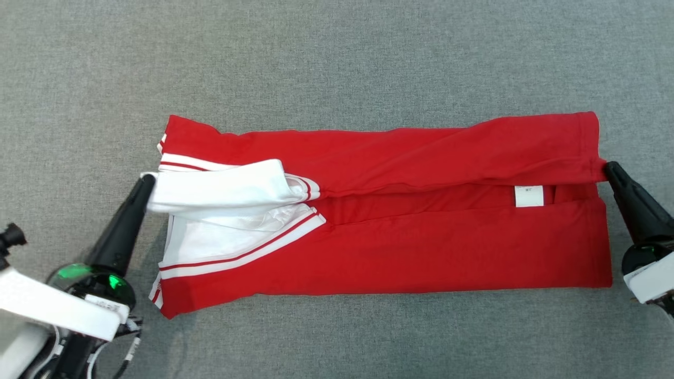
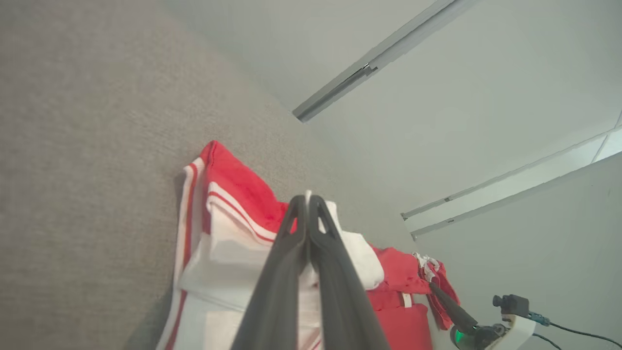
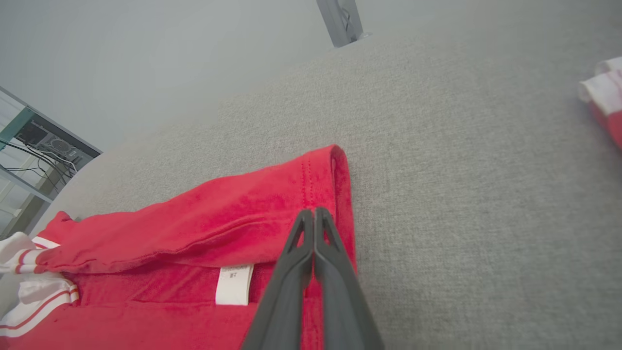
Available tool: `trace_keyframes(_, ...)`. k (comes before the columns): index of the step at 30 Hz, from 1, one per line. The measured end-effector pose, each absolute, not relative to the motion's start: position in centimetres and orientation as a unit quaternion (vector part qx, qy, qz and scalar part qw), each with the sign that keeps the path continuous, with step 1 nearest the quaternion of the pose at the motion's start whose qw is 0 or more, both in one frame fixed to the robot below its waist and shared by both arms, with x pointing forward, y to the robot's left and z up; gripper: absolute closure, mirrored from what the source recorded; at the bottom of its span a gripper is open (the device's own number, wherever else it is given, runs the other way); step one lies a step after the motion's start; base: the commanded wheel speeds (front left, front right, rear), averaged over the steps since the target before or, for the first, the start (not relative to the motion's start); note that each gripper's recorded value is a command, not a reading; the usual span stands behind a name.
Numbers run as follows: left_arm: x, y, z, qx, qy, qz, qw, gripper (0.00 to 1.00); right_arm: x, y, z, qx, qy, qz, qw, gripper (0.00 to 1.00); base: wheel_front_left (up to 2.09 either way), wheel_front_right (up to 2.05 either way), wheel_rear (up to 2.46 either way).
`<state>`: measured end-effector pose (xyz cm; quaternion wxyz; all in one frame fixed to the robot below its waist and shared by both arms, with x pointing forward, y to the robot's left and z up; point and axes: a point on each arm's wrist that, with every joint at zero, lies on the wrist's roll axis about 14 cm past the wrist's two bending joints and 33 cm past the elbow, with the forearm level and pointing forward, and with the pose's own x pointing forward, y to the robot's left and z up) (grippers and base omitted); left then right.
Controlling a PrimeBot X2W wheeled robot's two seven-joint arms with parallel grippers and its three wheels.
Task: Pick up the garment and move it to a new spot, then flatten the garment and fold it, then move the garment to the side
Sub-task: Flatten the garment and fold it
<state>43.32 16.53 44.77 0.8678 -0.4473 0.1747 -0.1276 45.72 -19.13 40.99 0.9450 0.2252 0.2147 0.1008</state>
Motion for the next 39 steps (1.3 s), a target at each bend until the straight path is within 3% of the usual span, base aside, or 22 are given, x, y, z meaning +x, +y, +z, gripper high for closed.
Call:
trace_keyframes(4,42.4,16.7,42.6,-0.462,0.194,-0.096,0.86,1.0,45.1,-18.8,40.0,0.23,0.23,0.096,0.94,1.0,0.0,0.0,0.0)
trace_keyframes(5,42.1,16.6,42.1,-0.464,0.199,-0.092,0.858,0.54,44.9,-18.6,39.8,0.234,0.232,0.097,0.939,0.96,0.0,0.0,0.0)
trace_keyframes(6,41.9,16.6,41.6,-0.46,0.204,-0.088,0.86,0.0,44.9,-18.5,39.9,0.236,0.229,0.095,0.939,0.61,0.0,0.0,0.0)
trace_keyframes(7,41.8,16.7,41.3,-0.454,0.205,-0.086,0.863,0.0,44.8,-18.5,40.0,0.239,0.224,0.093,0.94,0.0,0.0,0.0,0.0)
trace_keyframes(13,43.8,17.8,43.5,-0.412,0.137,-0.07,0.898,0.0,44.0,-18.5,41.5,0.244,0.185,0.081,0.949,0.0,0.0,0.0,0.0)
trace_keyframes(19,45.5,19.8,48.0,-0.305,0.036,-0.04,0.951,0.0,44.5,-19.5,46.4,0.203,0.078,0.072,0.973,0.0,0.0,0.0,0.0)
trace_keyframes(26,45.5,20.3,53.6,-0.203,-0.07,-0.021,0.976,0.0,44.6,-20.8,51.6,0.134,-0.029,0.044,0.99,0.0,0.0,0.0,0.0)
trace_keyframes(34,43.8,20.8,52.5,-0.104,-0.06,-0.021,0.992,0.0,44.2,-19.5,51.8,0.079,-0.034,0.055,0.995,0.0,0.0,0.0,0.0)
trace_keyframes(39,43.0,21.3,52.6,-0.099,-0.065,-0.022,0.993,0.0,43.8,-18.6,50.6,0.073,-0.02,0.064,0.995,0.0,0.0,0.0,0.0)
